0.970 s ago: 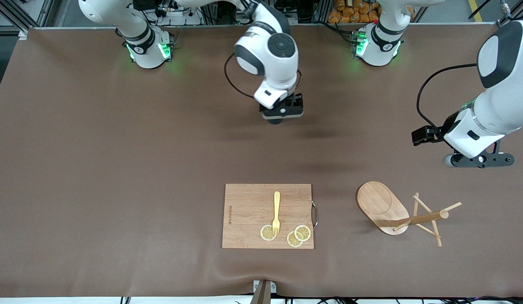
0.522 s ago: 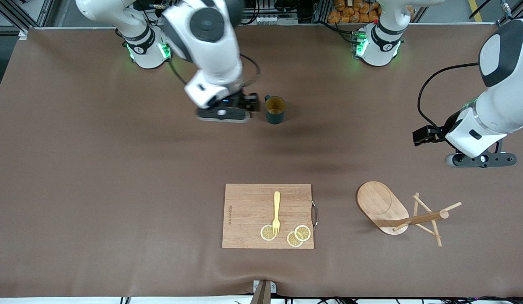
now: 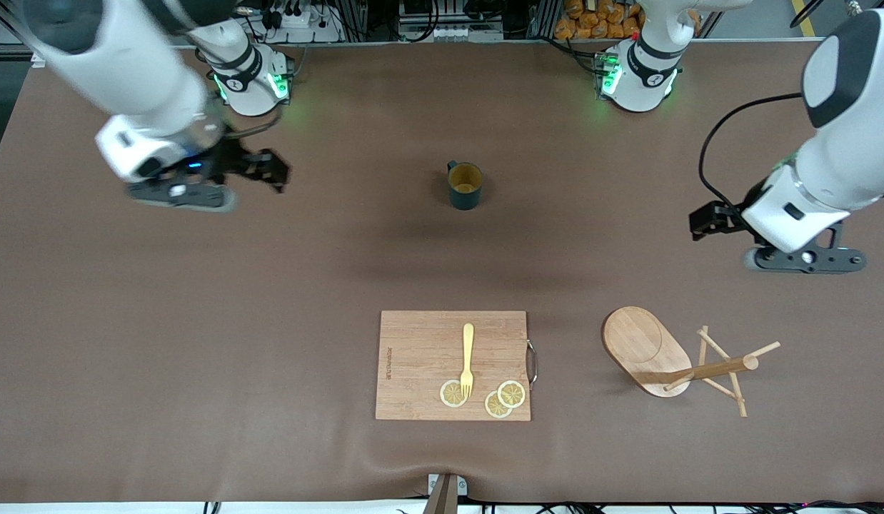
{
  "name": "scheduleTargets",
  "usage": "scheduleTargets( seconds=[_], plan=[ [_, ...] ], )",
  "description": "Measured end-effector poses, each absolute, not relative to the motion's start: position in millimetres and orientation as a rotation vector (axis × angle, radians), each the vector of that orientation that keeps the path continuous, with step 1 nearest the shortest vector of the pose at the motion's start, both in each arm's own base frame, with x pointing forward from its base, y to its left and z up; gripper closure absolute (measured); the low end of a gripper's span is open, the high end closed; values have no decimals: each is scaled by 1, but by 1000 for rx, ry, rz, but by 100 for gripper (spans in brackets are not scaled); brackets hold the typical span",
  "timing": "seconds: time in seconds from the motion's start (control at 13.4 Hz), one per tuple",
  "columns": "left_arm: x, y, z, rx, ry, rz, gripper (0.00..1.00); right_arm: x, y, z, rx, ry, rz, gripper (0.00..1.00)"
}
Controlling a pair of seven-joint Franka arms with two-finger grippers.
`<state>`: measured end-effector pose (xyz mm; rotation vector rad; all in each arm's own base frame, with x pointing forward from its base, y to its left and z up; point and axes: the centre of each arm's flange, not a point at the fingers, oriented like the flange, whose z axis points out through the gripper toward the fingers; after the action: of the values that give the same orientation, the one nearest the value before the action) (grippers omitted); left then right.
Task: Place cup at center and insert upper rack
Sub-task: 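Lower the mug onto the table and open the right gripper, then retract the right gripper while the left gripper moves above the mug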
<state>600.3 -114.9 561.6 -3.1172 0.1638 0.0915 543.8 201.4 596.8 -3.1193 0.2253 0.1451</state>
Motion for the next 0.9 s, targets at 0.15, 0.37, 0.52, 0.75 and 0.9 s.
scheduleTargets(
  seconds=[0.15,0.37,0.52,0.75,0.9],
  plan=[
    [593,-137,571,-3101,286,65,0,558,147,600,-3113,195,149,0],
    [579,-165,585,-3019,485,19,0,569,67,605,-3101,85,134,0],
    [570,-181,591,-2994,525,12,0,572,18,607,-3094,31,124,0],
    [549,-213,599,-3019,330,16,0,570,-31,606,-3084,-15,133,0],
    [529,-247,607,-3038,105,-9,0,567,-50,605,-3078,-34,152,0]
  ],
)
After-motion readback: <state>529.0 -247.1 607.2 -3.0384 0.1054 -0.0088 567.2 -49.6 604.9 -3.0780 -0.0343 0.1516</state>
